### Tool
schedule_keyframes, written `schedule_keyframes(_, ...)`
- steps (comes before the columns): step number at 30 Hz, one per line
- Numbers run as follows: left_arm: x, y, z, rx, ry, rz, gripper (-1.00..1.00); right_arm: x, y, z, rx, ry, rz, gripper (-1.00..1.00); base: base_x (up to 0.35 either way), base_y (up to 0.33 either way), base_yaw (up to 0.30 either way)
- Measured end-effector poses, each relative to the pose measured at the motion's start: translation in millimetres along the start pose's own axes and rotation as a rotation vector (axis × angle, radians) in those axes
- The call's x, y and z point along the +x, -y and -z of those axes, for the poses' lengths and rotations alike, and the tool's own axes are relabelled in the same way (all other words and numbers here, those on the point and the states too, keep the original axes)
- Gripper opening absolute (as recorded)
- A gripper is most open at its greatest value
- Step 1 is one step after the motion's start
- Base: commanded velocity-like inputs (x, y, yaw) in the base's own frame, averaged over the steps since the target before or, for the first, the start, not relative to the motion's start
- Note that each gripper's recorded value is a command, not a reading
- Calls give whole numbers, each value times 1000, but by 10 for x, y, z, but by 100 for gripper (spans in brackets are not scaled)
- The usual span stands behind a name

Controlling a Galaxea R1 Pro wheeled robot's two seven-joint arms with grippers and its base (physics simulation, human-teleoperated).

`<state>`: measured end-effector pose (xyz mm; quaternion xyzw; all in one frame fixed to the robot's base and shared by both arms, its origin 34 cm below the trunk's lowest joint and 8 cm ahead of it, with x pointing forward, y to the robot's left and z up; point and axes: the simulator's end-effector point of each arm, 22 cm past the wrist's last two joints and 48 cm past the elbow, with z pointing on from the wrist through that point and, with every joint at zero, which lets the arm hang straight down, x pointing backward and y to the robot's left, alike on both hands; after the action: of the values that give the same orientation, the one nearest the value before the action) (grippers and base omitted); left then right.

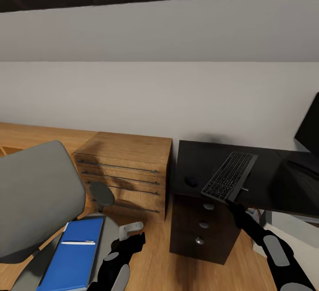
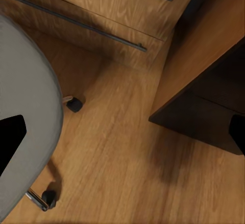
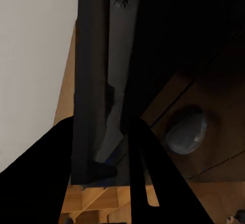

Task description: In the bedroom, organize the workspace by keeping the computer under the desk, ensuring the monitor is on the desk, placing the keyboard on the desk next to the monitor, placing the mouse on the desk next to the keyboard, moving the folder from the swivel chair onto the desk next to the mouse, stacking the notebook on top of the folder with the pen on top of the notebook, and positioning the swivel chair next to the desk.

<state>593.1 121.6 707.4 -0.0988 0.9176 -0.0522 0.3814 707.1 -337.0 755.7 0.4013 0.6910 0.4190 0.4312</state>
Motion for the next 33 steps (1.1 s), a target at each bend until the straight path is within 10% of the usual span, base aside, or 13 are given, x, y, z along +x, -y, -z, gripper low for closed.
schedule_keyframes(11,-66,41,103,0,-11,-8,100,-177,-455,34,-56,22,40,-100,0,0,0)
schedule_keyframes(18,-57,45,101,1,-13,-9,100,285,-797,178,-104,-277,-37,-100,0,-35,0)
schedule_keyframes(33,-53,44,99,1,-14,-10,100,21,-700,320,-93,-252,-76,-100,-2,-268,0)
